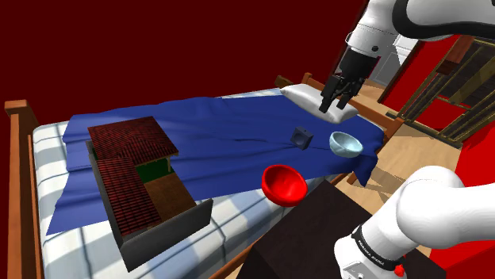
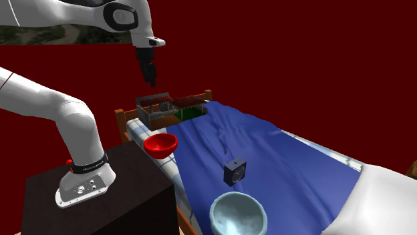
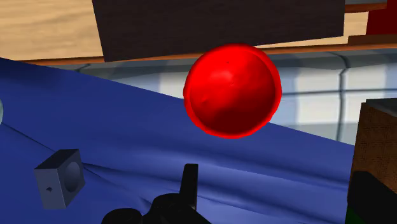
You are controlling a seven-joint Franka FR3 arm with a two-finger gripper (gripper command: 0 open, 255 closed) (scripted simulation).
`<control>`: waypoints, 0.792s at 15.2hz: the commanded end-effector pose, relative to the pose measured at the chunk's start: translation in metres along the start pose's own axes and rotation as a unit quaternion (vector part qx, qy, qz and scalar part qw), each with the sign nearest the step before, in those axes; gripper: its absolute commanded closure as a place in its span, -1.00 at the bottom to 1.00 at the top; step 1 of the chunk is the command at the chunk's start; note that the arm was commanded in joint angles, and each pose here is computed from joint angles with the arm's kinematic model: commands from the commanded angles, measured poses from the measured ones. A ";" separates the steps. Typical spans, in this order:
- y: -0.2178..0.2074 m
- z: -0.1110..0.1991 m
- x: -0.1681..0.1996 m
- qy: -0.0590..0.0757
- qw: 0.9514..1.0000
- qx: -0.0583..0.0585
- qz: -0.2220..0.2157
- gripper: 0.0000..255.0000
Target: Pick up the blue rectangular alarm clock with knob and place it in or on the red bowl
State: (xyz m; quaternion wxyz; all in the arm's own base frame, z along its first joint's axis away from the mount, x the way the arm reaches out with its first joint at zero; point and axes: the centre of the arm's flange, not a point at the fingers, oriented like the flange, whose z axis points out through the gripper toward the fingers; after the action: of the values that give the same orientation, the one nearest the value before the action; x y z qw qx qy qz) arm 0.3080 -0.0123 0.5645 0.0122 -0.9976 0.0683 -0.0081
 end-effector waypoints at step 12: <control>0.096 0.085 0.069 -0.004 1.000 -0.001 0.012 -1.00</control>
State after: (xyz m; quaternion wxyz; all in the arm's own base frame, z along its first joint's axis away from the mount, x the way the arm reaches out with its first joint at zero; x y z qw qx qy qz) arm 0.3585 -0.1028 0.4880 0.0117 -0.9968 0.0794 -0.0041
